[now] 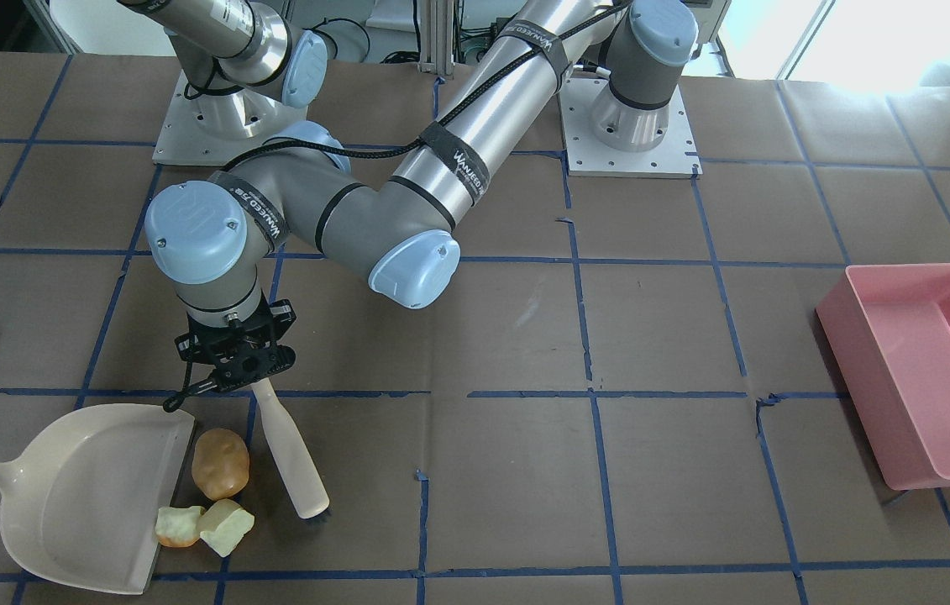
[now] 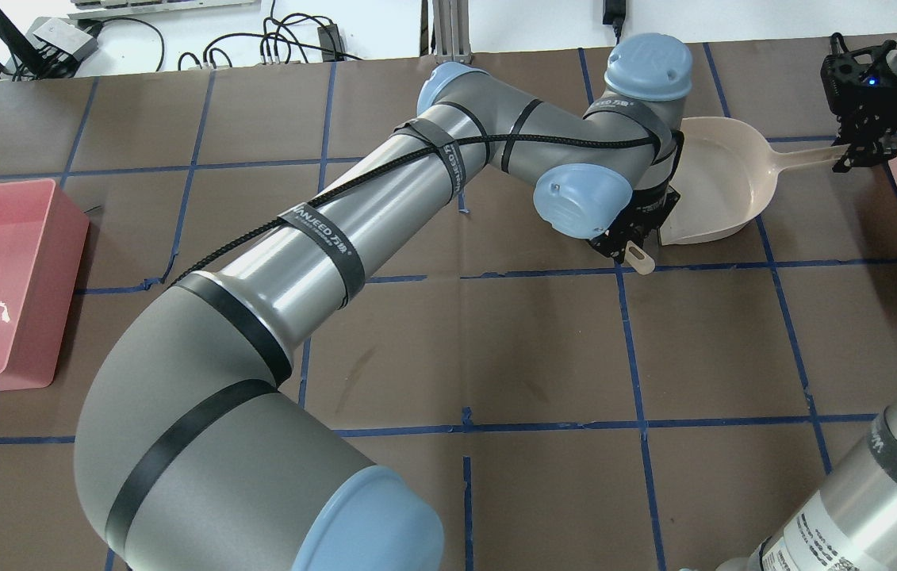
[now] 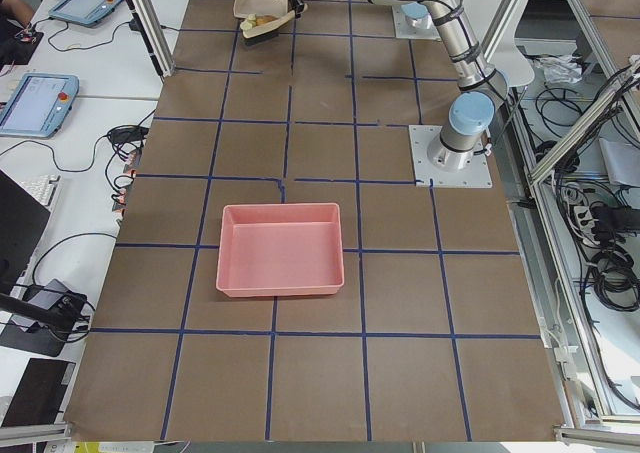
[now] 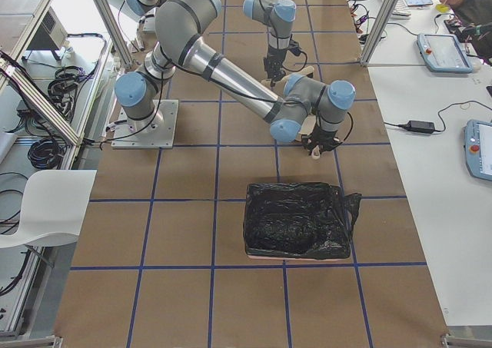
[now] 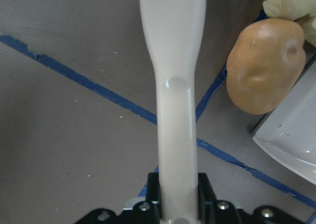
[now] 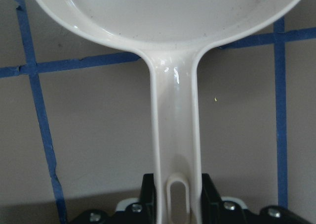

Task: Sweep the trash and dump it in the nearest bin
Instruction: 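Sweep the potato and sponge pieces into the dustpan with the left gripper, then brush the remaining pieces into the dustpan with the left gripper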

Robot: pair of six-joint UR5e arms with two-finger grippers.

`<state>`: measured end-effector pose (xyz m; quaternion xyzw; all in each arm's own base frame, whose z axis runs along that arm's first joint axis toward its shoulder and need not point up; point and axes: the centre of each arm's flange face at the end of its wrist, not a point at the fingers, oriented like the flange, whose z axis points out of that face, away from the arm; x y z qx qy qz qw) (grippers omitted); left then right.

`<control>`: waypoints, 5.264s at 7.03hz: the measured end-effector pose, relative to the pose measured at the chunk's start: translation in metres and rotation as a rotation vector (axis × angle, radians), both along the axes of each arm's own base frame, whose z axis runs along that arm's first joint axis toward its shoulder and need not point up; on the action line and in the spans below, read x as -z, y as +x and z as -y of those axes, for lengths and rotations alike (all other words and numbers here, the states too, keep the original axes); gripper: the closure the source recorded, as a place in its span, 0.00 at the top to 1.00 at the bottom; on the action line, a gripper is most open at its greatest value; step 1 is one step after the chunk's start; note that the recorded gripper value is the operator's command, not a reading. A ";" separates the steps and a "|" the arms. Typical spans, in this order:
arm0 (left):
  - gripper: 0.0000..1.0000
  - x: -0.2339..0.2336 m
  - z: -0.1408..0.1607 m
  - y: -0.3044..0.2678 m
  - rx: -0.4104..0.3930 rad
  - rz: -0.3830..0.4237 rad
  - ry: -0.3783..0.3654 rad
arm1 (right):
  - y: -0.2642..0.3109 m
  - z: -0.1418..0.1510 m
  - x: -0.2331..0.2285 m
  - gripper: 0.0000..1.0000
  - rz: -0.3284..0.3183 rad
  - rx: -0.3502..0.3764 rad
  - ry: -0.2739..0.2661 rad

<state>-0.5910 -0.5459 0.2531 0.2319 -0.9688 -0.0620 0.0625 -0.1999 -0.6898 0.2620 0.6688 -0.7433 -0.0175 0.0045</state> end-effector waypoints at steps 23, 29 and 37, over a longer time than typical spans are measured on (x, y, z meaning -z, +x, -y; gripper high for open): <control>0.00 -0.038 0.043 0.001 0.409 0.069 -0.215 | 0.000 0.000 0.002 0.06 0.001 0.030 -0.001; 0.00 0.040 0.091 0.038 0.536 -0.038 -0.085 | 0.000 0.001 0.006 0.06 0.002 0.032 0.001; 0.00 0.013 -0.032 -0.091 0.702 -0.162 -0.102 | 0.000 0.001 0.005 0.06 0.002 0.039 0.002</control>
